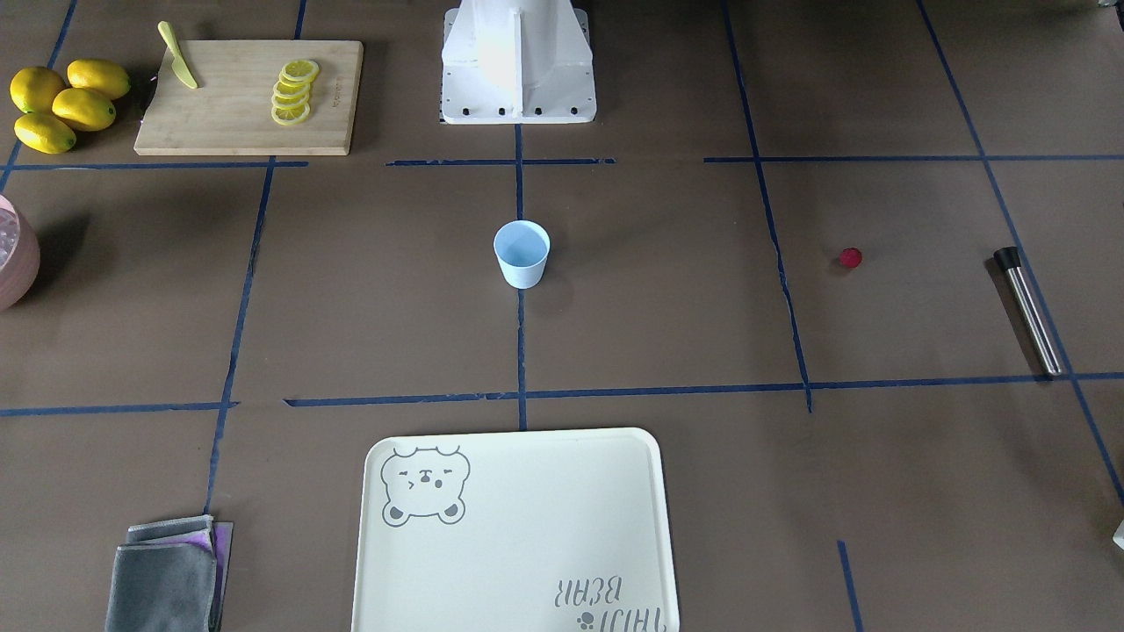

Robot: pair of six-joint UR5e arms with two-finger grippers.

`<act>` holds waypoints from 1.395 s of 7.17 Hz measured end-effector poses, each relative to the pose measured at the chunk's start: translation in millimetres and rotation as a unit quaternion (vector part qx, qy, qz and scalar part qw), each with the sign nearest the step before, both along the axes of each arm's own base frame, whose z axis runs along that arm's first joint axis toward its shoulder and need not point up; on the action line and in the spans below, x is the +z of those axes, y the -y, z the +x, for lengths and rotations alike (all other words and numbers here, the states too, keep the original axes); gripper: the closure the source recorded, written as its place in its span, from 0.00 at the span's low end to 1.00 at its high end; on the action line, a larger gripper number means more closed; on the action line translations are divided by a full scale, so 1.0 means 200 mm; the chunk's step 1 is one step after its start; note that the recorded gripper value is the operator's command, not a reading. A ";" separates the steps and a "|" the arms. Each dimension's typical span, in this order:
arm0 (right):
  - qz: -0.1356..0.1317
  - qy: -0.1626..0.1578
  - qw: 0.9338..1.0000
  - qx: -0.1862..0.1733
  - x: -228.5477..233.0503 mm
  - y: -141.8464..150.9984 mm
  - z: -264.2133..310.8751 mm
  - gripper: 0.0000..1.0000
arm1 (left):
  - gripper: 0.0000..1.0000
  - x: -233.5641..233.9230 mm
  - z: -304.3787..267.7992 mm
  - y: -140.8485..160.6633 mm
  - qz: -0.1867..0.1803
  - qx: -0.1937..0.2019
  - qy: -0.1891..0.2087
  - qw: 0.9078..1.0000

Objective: Mash ice and strawberries in cup

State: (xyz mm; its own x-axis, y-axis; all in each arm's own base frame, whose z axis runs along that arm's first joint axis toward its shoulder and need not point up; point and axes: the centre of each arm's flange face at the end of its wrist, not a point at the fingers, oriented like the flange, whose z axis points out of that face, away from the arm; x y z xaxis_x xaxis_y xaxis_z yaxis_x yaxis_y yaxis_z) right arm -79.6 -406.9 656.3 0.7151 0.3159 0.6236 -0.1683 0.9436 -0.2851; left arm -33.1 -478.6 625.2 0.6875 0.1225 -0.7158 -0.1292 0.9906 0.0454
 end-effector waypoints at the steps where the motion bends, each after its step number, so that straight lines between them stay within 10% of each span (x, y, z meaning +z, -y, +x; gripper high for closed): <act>1: -0.001 0.000 1.000 0.000 0.01 0.00 0.00 0.71 | 0.00 0.00 0.00 0.00 0.000 0.000 0.000 1.000; 3: -0.002 -0.001 1.000 0.000 0.01 0.01 0.00 0.96 | 0.00 0.00 0.00 0.00 0.000 0.000 0.000 1.000; 6: 0.012 0.007 1.000 0.012 -0.13 0.00 0.00 1.00 | 0.00 -0.02 0.00 0.00 0.003 -0.001 -0.001 1.000; 10: 0.031 0.067 0.994 0.087 -0.88 -0.06 -0.10 1.00 | 0.00 -0.03 0.00 0.00 0.008 -0.001 -0.001 1.000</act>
